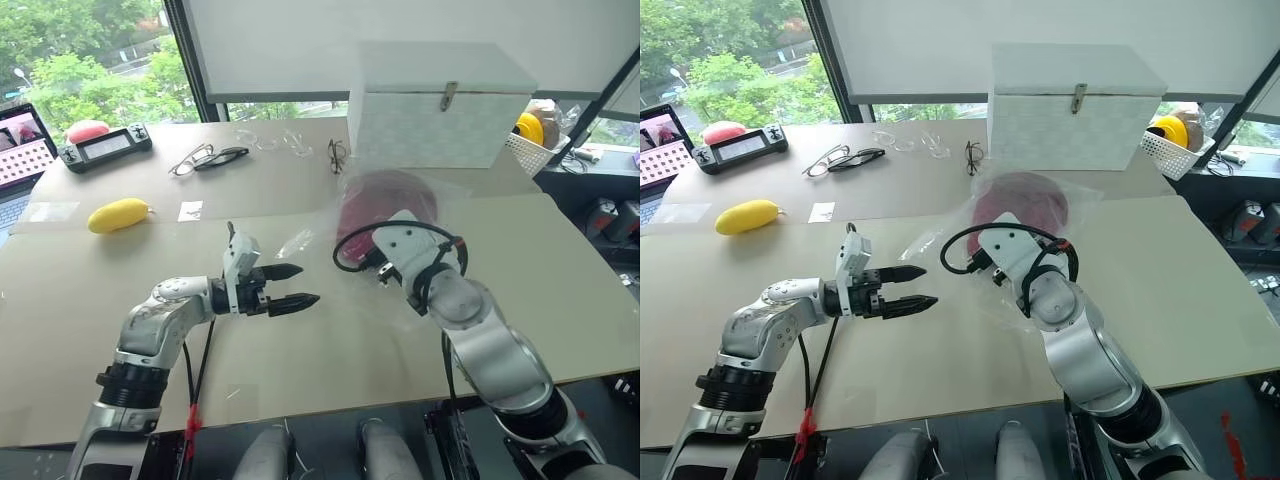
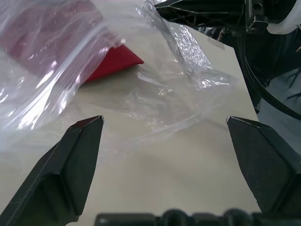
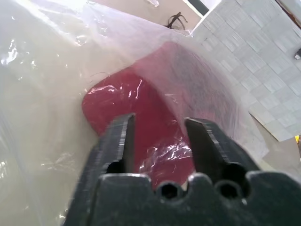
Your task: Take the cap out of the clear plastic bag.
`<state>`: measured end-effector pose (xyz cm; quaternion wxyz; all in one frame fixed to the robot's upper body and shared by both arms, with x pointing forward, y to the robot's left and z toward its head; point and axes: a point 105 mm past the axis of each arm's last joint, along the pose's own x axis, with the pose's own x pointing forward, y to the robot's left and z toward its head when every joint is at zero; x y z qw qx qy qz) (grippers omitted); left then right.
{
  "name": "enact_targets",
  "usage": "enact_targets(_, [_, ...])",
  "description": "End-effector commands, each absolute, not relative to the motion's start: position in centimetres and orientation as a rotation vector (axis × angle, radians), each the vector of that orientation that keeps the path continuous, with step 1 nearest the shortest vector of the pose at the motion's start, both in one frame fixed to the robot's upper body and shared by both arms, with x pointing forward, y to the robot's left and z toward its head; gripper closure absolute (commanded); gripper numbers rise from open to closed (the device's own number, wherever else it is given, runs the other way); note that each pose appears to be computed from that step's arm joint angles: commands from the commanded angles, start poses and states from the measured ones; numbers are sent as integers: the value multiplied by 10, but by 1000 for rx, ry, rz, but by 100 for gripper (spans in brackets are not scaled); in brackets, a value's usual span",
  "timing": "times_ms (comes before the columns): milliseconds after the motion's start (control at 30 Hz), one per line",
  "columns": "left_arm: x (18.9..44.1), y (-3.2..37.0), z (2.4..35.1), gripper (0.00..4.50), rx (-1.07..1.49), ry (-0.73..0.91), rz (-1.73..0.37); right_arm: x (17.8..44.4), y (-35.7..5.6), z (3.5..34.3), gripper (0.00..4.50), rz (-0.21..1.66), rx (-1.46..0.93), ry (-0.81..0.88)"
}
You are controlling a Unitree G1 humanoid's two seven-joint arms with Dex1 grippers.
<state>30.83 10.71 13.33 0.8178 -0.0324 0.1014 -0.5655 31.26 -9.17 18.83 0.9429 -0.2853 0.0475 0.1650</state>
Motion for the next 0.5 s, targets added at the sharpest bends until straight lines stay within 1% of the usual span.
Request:
enact_targets(33, [306,103,139,0,-59,182,-1232,285,-74,201,348,539,-545,51])
enact_targets(200, [305,103,138,0,-55,189,-1234,274,-73,211,348,575,-531,21])
enact_targets(267, [306,104,138,0,-53,190,-1233,272,-69,208,295,587,-543,30])
enact_targets(300, [305,104,138,0,-53,190,-1233,271,-68,206,277,592,-547,36])
enact_targets(400, [305,105,138,0,-51,193,-1231,267,-64,191,171,627,-655,83])
enact_targets(433, [305,106,138,0,-50,194,-1230,269,-66,186,152,617,-678,98])
enact_targets(467, [305,107,138,0,-48,198,-1230,269,-66,177,104,622,-708,124])
enact_targets(500, [305,108,138,0,-46,201,-1230,269,-66,170,76,624,-728,144])
